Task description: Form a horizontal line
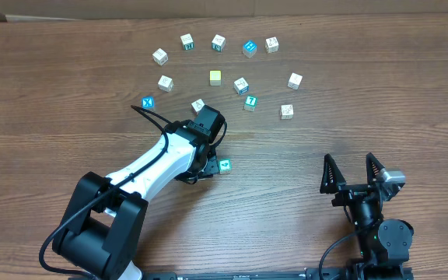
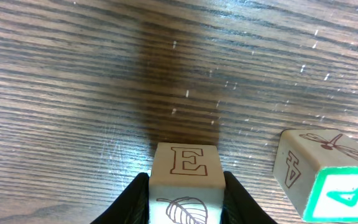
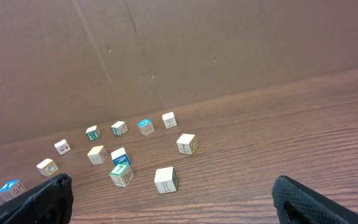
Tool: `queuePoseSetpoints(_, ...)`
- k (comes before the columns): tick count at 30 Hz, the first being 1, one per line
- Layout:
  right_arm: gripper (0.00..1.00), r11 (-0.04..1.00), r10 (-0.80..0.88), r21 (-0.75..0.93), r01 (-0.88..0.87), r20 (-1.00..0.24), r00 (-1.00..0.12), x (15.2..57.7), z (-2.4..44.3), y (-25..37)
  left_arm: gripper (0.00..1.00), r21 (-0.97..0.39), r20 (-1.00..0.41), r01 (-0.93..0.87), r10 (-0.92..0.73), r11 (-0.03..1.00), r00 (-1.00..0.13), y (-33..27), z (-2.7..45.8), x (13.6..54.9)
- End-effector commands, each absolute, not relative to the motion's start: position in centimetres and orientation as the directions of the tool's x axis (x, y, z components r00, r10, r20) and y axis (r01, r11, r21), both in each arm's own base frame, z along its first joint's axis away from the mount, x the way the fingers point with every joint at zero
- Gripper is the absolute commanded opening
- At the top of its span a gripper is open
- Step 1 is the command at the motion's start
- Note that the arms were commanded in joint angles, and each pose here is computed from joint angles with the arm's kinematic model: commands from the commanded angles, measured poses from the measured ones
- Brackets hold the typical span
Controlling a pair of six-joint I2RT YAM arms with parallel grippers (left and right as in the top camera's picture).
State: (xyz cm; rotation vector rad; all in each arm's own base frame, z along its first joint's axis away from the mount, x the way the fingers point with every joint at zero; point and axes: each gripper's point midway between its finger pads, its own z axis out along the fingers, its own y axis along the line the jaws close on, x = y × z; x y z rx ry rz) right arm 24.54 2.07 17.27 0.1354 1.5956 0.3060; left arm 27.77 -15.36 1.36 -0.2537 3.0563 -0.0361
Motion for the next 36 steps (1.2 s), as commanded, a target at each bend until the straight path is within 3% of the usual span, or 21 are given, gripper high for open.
queuePoseSetpoints(1, 1.0, 0.956, 0.273, 0.276, -0.101, -0.961, -0.047, 24.55, 17.14, 2.02, 0.25, -0.049, -0.068, -0.178, -0.181, 0.983, -0.981, -15.83, 1.27, 27.62)
queuePoseSetpoints(36, 1.0, 0.956, 0.273, 0.276, -0.101, -0.961, -0.046, 24.55, 17.14, 2.02, 0.25, -0.083, -0.069, -0.174, -0.18, 0.981, -0.981, -16.48, 1.32, 27.88)
